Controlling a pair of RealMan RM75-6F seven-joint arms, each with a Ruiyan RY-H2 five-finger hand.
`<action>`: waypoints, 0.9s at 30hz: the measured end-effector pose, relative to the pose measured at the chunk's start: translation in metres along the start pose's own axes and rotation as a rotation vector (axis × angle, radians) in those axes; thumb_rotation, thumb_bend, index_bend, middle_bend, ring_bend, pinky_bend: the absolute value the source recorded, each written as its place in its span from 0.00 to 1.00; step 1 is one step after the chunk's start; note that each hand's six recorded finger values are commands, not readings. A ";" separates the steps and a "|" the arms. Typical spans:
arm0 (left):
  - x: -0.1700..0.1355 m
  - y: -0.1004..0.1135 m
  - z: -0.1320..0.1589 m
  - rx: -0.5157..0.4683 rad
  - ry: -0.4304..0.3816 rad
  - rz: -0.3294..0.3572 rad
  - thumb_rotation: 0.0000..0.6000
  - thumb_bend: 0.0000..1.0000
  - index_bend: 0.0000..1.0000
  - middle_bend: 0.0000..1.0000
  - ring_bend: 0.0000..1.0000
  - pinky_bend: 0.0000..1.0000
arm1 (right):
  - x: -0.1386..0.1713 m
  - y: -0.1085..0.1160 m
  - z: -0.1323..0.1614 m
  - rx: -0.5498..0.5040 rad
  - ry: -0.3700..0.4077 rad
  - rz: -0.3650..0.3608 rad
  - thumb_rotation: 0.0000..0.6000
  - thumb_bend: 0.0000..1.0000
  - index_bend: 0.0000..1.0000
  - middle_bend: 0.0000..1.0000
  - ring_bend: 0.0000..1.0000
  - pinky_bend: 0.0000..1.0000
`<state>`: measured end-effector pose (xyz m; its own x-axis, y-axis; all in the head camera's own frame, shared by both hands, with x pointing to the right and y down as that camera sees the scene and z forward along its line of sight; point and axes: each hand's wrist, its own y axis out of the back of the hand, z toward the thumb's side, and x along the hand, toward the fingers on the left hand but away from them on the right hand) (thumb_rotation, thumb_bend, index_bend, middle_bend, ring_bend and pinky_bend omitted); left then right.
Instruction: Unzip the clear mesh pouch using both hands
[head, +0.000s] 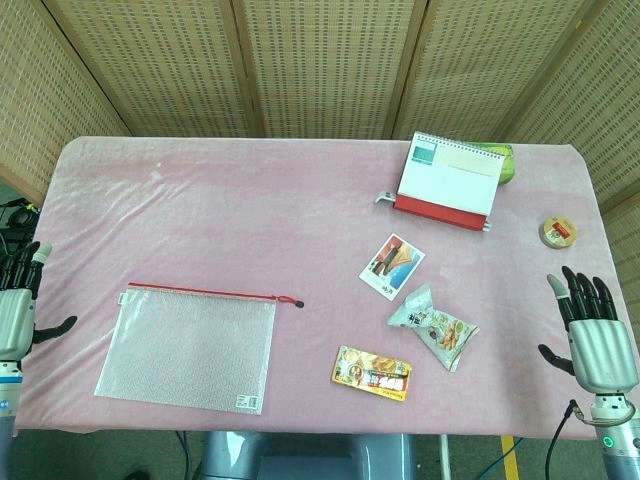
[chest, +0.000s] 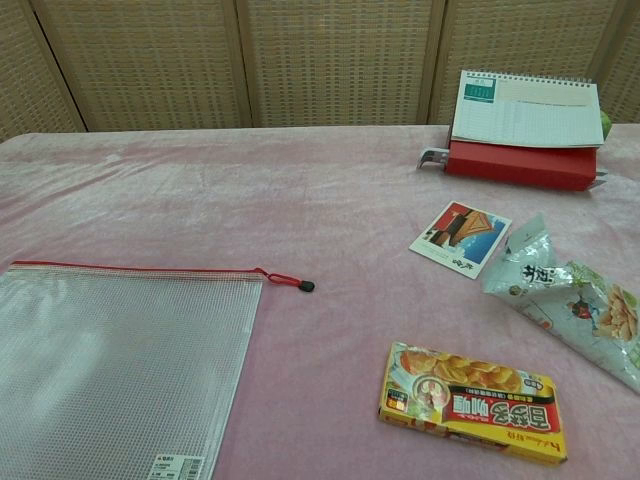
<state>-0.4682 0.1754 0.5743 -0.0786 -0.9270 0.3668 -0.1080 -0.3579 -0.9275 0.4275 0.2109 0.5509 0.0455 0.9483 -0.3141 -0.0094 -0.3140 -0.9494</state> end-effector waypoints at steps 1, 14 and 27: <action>0.000 -0.001 0.000 0.000 0.000 -0.004 1.00 0.00 0.00 0.00 0.00 0.00 | 0.000 0.000 0.000 -0.001 0.000 0.000 1.00 0.00 0.00 0.00 0.00 0.00; 0.039 -0.011 0.080 0.033 -0.247 -0.033 1.00 0.00 0.28 0.82 0.73 0.94 | -0.001 0.007 -0.004 -0.035 -0.004 -0.001 1.00 0.00 0.00 0.00 0.00 0.00; 0.087 -0.066 0.238 0.251 -0.463 -0.193 1.00 0.15 0.51 0.96 0.87 1.00 | -0.007 0.008 -0.012 -0.052 -0.028 0.004 1.00 0.00 0.00 0.00 0.00 0.00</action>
<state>-0.2325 0.0916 0.6507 0.3691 -0.7743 0.5141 0.1660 -0.4893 -0.8562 0.4395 0.2016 0.5455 0.0175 0.9478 -0.3183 0.0429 -0.3187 -0.9469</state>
